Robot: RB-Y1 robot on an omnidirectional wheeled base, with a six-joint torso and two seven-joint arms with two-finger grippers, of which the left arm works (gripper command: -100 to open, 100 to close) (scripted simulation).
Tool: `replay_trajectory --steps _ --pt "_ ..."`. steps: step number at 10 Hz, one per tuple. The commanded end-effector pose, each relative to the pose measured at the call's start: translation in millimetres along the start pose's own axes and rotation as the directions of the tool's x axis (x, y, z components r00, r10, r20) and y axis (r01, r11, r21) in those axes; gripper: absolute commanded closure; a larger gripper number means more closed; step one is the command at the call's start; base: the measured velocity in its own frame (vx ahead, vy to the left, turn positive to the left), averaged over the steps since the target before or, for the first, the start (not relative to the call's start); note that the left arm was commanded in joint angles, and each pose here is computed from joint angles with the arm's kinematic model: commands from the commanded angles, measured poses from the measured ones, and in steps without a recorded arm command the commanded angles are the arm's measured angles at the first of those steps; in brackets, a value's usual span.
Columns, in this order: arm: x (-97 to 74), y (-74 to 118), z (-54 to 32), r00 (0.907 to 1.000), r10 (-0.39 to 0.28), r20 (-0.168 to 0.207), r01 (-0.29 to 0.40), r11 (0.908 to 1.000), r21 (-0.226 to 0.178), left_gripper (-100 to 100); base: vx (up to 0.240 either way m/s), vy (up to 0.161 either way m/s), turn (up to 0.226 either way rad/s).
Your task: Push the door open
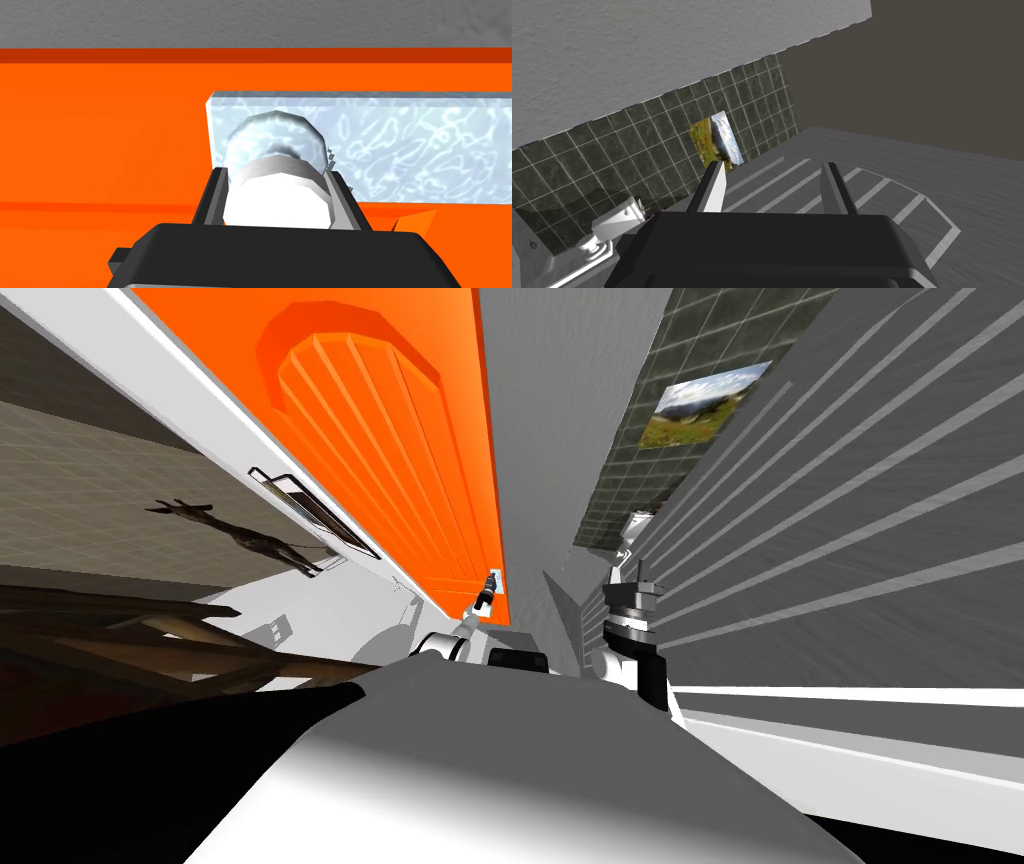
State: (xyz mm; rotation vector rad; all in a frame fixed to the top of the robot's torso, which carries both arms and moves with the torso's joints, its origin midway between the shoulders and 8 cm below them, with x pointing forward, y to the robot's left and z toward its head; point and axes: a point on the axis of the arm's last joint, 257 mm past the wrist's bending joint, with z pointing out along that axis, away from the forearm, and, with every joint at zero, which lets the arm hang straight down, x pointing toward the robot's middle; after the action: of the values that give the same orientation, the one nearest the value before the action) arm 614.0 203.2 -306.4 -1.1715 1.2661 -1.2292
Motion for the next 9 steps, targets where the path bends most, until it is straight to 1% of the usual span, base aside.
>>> replay_trajectory --steps 1,5,7,8,9 --pt "-14.8 -7.8 2.0 0.9997 0.005 0.022 -0.006 0.9999 0.014 100 0.196 -0.075 0.037" --pt "-45.1 -7.2 0.5 0.9972 0.005 0.074 -0.005 0.9999 0.011 100 0.189 -0.092 0.049" --pt "-61.8 -7.0 -0.9 0.9946 0.003 0.104 -0.004 0.9999 0.010 100 0.199 -0.107 0.083" --pt "-62.0 2.9 -4.0 0.9945 0.003 0.105 -0.002 0.9999 -0.011 100 0.133 -0.080 0.032" --pt "-61.9 -3.9 -1.8 0.9945 0.003 0.104 -0.003 1.0000 0.003 100 0.053 -0.025 -0.002"
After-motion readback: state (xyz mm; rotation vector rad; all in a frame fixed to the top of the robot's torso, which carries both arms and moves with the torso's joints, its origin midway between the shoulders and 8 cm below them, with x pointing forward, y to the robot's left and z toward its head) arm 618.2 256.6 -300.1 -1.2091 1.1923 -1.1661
